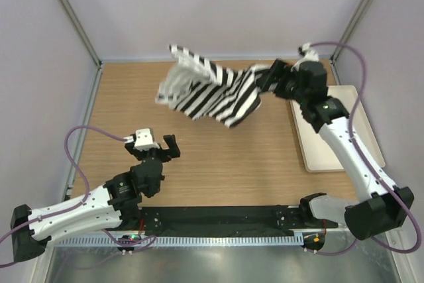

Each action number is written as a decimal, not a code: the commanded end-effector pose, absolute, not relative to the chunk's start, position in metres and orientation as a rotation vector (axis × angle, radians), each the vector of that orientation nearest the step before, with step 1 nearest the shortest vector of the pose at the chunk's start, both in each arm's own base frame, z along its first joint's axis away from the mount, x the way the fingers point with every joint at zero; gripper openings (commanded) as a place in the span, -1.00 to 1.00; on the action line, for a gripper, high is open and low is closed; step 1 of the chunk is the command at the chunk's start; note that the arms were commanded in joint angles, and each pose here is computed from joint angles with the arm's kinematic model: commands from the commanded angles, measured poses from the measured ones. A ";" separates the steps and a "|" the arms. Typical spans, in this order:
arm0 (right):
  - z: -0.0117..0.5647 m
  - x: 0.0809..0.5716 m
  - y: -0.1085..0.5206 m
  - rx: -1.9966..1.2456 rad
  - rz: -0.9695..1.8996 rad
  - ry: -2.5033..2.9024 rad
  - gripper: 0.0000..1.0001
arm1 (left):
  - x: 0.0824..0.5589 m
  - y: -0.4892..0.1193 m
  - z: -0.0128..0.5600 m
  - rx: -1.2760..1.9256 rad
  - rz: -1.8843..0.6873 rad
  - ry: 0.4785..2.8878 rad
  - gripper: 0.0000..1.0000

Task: Fold and stack the tank tops
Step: Move the tank top to the center of the board, then flatten the tank top out

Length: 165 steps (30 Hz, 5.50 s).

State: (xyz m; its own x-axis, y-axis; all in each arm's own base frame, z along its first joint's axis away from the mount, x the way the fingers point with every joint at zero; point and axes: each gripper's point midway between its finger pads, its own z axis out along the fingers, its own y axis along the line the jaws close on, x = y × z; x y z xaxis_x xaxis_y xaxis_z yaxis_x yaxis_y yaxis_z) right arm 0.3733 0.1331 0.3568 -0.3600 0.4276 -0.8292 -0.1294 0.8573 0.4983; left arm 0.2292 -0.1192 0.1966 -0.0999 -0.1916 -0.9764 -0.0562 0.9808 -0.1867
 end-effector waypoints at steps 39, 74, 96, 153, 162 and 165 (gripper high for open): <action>0.061 0.332 0.181 -0.219 0.083 2.560 -0.07 | 0.267 -0.128 0.147 -0.165 -0.131 1.908 0.99; 0.087 0.301 0.180 -0.212 0.203 2.524 -0.93 | 0.312 -0.289 0.144 0.308 -0.413 2.232 0.43; 0.076 0.295 0.182 -0.109 0.294 2.496 -0.92 | 0.349 -0.300 0.056 0.539 -0.048 2.442 -0.91; 0.091 0.286 0.178 -0.165 0.236 2.473 -0.98 | 0.330 -0.316 0.090 0.614 -0.434 2.268 0.18; 0.102 0.284 0.176 -0.101 0.308 2.418 -0.97 | 0.358 -0.315 0.056 0.609 -0.187 2.339 -0.15; 0.102 0.284 0.173 -0.083 0.310 2.411 -0.98 | 0.366 -0.301 0.055 0.557 -0.074 2.341 -0.57</action>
State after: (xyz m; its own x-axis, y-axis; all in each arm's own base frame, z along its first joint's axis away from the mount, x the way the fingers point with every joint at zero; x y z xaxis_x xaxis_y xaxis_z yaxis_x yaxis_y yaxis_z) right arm 0.2755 0.1708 0.0856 -0.7973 -0.0292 -0.6029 -0.1559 0.9749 0.1591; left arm 0.3508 -0.3194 0.0452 -0.6607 0.3691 -0.6537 0.4884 0.8726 -0.0009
